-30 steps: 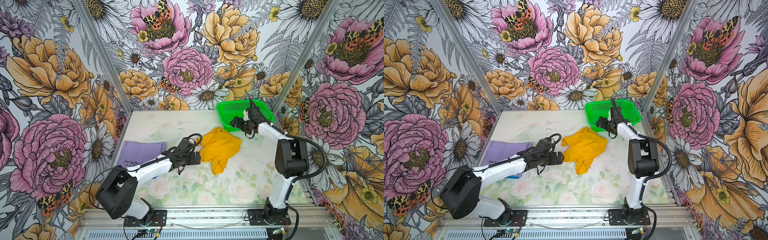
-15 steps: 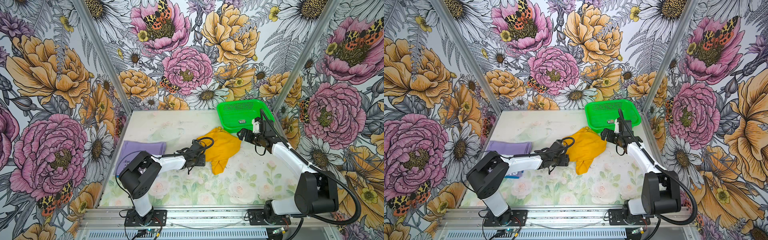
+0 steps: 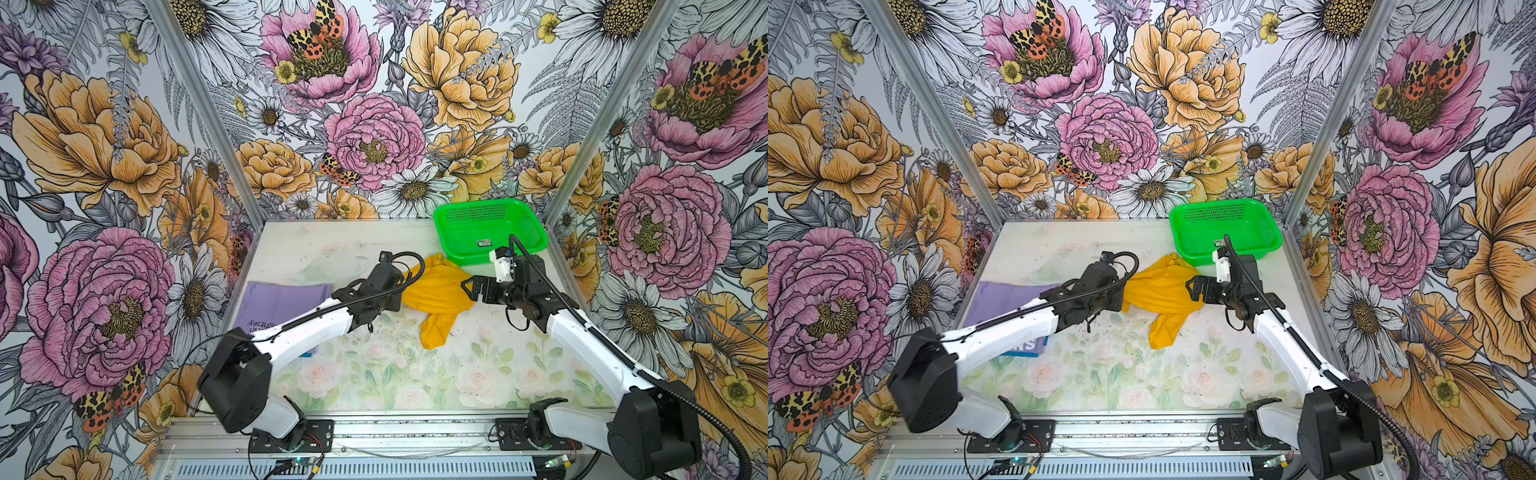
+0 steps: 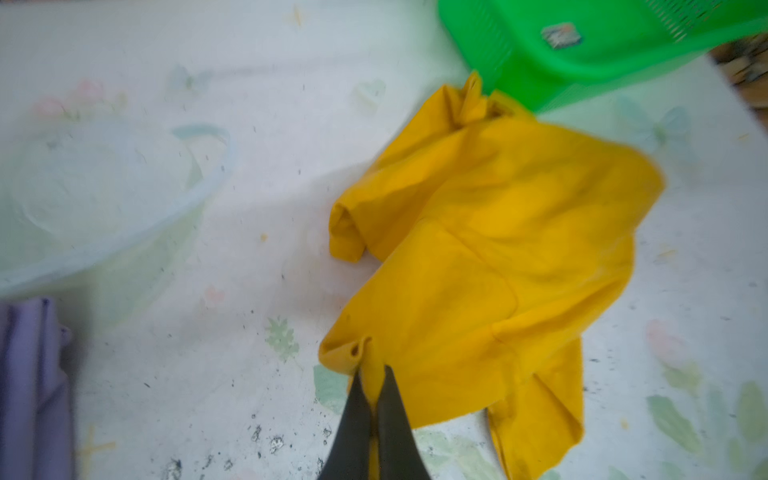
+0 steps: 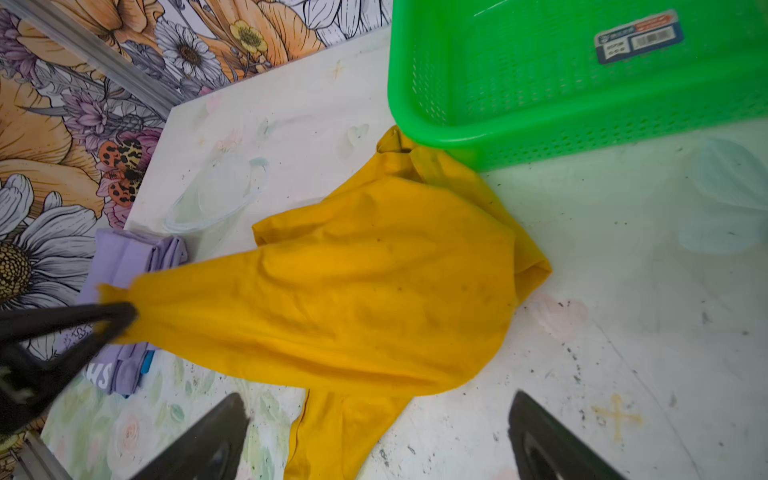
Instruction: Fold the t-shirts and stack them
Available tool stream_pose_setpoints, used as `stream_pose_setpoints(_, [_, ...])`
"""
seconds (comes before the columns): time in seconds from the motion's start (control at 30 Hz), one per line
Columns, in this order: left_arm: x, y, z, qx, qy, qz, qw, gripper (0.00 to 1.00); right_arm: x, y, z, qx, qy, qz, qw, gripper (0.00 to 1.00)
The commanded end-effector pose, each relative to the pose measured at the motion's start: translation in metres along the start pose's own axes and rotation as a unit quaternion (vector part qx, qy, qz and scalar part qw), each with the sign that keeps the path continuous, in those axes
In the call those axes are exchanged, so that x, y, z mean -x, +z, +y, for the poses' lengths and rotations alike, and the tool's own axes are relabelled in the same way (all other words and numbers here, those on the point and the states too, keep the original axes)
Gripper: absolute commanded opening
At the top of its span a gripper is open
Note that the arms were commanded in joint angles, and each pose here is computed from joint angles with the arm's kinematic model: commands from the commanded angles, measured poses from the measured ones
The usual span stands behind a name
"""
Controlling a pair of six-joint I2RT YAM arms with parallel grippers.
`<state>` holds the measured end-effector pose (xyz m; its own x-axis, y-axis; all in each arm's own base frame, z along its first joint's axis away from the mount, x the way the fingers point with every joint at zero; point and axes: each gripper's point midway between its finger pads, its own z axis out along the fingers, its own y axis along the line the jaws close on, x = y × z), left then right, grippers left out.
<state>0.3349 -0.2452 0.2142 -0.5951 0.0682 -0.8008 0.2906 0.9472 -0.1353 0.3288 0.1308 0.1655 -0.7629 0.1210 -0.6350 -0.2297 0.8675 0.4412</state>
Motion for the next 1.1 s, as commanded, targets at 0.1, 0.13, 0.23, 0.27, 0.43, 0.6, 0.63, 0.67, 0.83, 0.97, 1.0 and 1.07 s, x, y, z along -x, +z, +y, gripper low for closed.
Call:
stream_pose_setpoints(0.1, [0.1,-0.107,0.0,-0.059,0.061,-0.109,0.99,0.0,-0.001,0.0,0.034,0.051,-0.057,-0.019,0.997,1.0])
stream_pose_setpoints(0.13, [0.106,-0.117,-0.003,-0.071,0.066,-0.112,0.989,0.0,0.0,-0.002,0.042,0.06,-0.068,-0.022,0.996,0.99])
stream_pose_setpoints(0.23, [0.129,-0.146,-0.005,-0.092,0.073,-0.136,0.984,0.0,-0.001,-0.009,0.071,0.089,-0.112,-0.039,0.989,0.99])
stream_pose_setpoints(0.27, [0.136,-0.156,-0.005,-0.095,0.073,-0.145,0.982,0.0,0.0,-0.013,0.081,0.097,-0.126,-0.046,0.986,0.99])
stream_pose_setpoints(0.43, [0.16,-0.194,-0.008,-0.123,0.071,-0.186,0.972,0.0,0.003,-0.025,0.118,0.125,-0.168,-0.071,0.975,0.99])
stream_pose_setpoints(0.6, [0.179,-0.227,-0.006,-0.14,0.064,-0.225,0.962,0.0,0.002,-0.025,0.132,0.131,-0.185,-0.072,0.971,0.99])
stream_pose_setpoints(0.63, [0.182,-0.234,-0.006,-0.143,0.065,-0.232,0.96,0.0,0.001,-0.025,0.133,0.13,-0.187,-0.071,0.971,0.99])
stream_pose_setpoints(0.67, [0.184,-0.241,-0.004,-0.145,0.067,-0.24,0.958,0.0,0.001,-0.024,0.132,0.124,-0.188,-0.073,0.972,0.99])
stream_pose_setpoints(0.83, [0.191,-0.274,0.028,-0.088,0.054,-0.287,0.953,0.0,0.009,-0.011,0.099,0.043,-0.152,-0.084,0.984,0.99])
stream_pose_setpoints(0.97, [0.168,-0.28,0.048,-0.08,0.026,-0.281,0.956,0.0,0.009,0.02,0.085,0.018,-0.115,-0.047,0.992,0.99])
stream_pose_setpoints(1.0, [0.159,-0.278,0.048,-0.091,0.02,-0.272,0.958,0.0,0.01,0.028,0.083,0.013,-0.11,-0.038,0.993,1.0])
stream_pose_setpoints(1.07, [0.129,-0.262,0.051,-0.103,-0.004,-0.236,0.966,0.0,0.01,0.047,0.082,0.011,-0.103,-0.015,0.995,0.99])
